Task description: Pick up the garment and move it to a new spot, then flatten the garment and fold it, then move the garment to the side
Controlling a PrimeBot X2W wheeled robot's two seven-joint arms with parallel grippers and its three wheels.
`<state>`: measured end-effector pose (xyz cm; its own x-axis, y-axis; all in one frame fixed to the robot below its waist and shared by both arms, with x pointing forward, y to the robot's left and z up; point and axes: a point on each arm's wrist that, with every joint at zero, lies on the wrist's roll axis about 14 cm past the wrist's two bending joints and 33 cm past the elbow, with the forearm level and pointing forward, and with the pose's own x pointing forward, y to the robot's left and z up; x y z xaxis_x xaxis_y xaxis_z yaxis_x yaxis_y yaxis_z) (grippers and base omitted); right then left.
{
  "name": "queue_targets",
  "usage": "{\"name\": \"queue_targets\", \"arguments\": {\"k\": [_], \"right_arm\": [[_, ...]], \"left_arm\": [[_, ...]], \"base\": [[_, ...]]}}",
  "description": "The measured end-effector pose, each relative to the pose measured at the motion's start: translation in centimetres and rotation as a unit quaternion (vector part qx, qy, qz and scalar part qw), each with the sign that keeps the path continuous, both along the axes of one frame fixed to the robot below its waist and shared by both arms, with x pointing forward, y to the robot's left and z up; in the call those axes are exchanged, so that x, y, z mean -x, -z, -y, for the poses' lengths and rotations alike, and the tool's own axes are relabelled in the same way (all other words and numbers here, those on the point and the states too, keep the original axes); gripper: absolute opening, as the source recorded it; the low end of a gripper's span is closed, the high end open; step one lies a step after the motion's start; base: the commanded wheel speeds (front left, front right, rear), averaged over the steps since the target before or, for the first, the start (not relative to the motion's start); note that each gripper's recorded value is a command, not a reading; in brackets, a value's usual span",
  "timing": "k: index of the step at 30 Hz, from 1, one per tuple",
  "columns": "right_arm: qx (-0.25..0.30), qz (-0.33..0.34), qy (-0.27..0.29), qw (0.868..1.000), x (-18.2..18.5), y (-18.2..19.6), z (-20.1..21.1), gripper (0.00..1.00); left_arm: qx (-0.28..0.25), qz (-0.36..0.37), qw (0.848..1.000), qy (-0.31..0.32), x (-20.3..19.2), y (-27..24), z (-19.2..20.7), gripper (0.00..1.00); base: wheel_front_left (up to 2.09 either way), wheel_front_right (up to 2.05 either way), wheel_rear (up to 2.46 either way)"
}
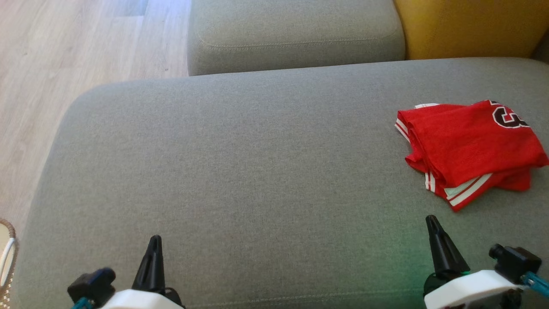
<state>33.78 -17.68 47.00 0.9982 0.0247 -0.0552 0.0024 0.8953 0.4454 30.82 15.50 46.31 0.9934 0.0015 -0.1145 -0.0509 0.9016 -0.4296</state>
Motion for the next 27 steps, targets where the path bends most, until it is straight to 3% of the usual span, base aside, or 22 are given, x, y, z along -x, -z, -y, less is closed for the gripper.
{"name": "queue_targets", "arguments": {"k": [27], "right_arm": [[-0.154,-0.018,0.034,0.987,-1.0,0.2,1.2,0.00]], "left_arm": [[0.154,-0.025,0.987,-0.024,-1.6,0.6,-1.1,0.00]], "base": [[0.00,0.00,0.00]]}}
